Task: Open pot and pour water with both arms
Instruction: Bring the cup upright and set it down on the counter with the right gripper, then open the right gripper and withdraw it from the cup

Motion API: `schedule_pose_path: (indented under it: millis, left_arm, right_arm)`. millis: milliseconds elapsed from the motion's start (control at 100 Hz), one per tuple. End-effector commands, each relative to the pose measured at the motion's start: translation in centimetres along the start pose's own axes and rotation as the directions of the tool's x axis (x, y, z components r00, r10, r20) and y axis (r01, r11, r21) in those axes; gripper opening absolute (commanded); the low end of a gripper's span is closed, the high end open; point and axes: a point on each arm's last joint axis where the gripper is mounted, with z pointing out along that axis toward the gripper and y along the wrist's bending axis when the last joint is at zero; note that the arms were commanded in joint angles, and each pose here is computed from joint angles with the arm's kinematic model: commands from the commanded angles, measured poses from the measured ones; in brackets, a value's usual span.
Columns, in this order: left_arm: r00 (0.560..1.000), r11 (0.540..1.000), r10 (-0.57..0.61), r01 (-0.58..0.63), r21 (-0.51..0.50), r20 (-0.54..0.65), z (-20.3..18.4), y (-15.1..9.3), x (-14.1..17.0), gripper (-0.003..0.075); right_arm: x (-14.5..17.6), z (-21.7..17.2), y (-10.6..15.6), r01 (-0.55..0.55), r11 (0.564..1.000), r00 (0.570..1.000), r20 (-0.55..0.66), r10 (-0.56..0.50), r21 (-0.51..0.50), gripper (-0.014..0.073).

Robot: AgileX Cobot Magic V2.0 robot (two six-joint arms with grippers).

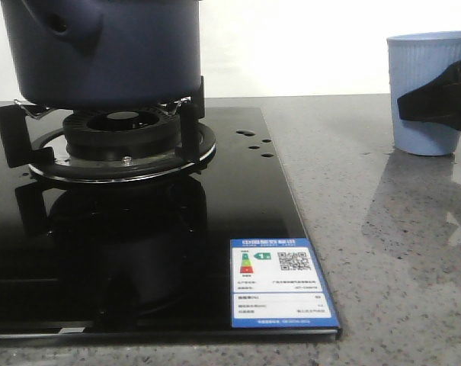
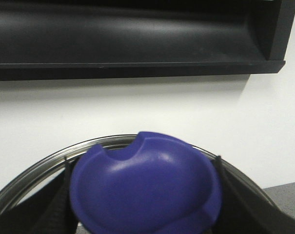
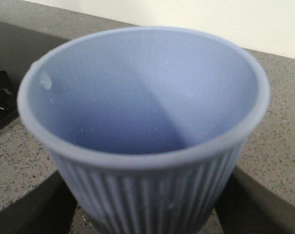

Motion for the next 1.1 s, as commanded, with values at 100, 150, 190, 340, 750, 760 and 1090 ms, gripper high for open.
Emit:
schedule_pose_path:
  millis: [100, 150, 190, 340, 750, 760, 1090]
  left_arm:
    - [0.988, 0.999, 0.001, 0.006, -0.044, 0.153, -0.7, 0.4, -2.5, 0.0360]
    - [0.988, 0.999, 0.001, 0.006, -0.044, 0.153, -0.7, 0.4, -2.5, 0.0360]
    - [0.988, 0.999, 0.001, 0.006, -0.044, 0.153, -0.7, 0.4, -2.5, 0.0360]
    - [0.988, 0.999, 0.001, 0.006, -0.044, 0.153, -0.7, 0.4, -2.5, 0.0360]
    - [0.988, 0.999, 0.001, 0.006, -0.044, 0.153, -0.7, 0.4, -2.5, 0.0360]
    - [0.988, 0.999, 0.001, 0.006, -0.044, 0.153, -0.7, 0.4, -2.5, 0.0360]
    - [0.989, 0.999, 0.000, 0.006, -0.042, 0.147, -0.6, 0.4, -2.5, 0.0360]
  right_arm:
    - [-1.8, -0.3, -0.2, 0.013, 1.000, 0.995, 0.100, -0.013, 0.005, 0.0349]
    - [-1.8, -0.3, -0.2, 0.013, 1.000, 0.995, 0.100, -0.013, 0.005, 0.0358]
    - [-1.8, -0.3, -0.2, 0.010, 1.000, 0.995, 0.100, -0.011, 0.005, 0.0379]
    - [-1.8, -0.3, -0.2, 0.004, 1.000, 0.995, 0.100, -0.004, 0.004, 0.0526]
    - [-2.8, -2.4, 0.3, -0.079, 0.996, 0.993, 0.095, 0.074, 0.050, 0.0590]
    - [-2.8, -2.5, 0.3, -0.081, 0.995, 0.993, 0.094, 0.076, 0.052, 0.0590]
    - [-0.8, -6.8, 2.8, -0.069, 0.992, 0.996, 0.063, 0.063, 0.107, 0.0589]
